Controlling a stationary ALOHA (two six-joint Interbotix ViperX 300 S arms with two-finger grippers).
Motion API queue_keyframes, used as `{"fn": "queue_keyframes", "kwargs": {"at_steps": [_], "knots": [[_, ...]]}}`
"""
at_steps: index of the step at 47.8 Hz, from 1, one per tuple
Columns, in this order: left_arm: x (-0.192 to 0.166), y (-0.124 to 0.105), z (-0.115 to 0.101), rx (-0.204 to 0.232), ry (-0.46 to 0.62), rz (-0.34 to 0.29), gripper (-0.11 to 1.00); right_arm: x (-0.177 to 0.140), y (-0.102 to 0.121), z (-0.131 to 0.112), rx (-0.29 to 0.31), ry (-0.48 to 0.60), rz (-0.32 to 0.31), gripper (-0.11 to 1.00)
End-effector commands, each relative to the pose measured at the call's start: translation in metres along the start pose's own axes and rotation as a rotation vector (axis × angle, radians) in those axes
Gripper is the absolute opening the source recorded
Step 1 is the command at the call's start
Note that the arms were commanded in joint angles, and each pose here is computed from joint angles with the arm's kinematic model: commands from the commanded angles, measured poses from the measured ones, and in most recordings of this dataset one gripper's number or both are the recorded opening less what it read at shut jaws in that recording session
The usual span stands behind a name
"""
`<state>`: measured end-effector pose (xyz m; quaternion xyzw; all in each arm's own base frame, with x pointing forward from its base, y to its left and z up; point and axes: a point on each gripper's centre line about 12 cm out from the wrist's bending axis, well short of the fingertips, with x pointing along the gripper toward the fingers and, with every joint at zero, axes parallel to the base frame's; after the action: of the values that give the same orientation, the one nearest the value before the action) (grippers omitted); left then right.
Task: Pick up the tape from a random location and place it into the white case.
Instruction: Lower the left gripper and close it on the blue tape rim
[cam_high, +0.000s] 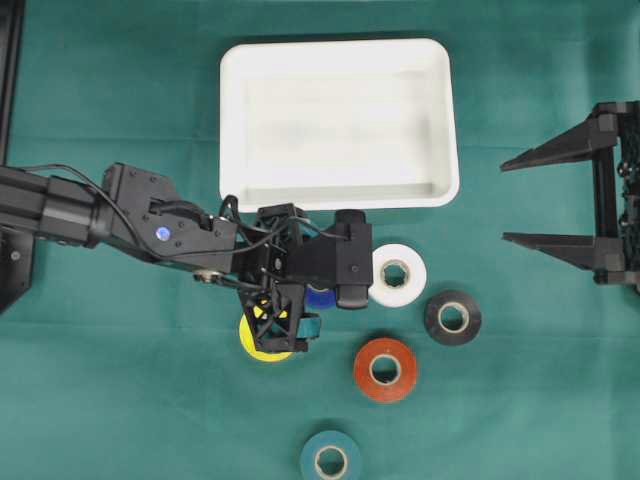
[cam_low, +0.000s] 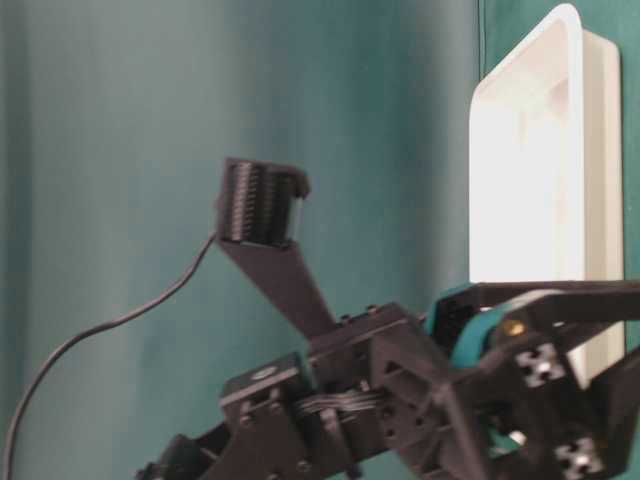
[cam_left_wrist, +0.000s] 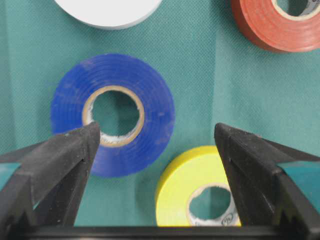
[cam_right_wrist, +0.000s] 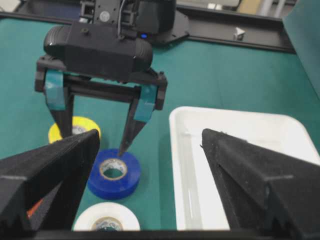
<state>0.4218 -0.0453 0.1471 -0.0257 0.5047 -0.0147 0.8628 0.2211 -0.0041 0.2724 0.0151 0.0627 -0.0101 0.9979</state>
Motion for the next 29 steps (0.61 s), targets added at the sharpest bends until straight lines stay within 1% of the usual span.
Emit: {"fn": "queue_keyframes", "kwargs": {"at_steps": [1,29], "knots": [[-0.003,-0.003,0.009,0.004,-0.035,-0.007,0.94,0.002,0.0,0.007,0.0,-0.017,-0.002,0.92],[0.032,-0.004,0.001,0.01,-0.018,-0.006,0.94,0.003,-0.003,0.005,0.0,-0.011,-0.013,0.92]]}}
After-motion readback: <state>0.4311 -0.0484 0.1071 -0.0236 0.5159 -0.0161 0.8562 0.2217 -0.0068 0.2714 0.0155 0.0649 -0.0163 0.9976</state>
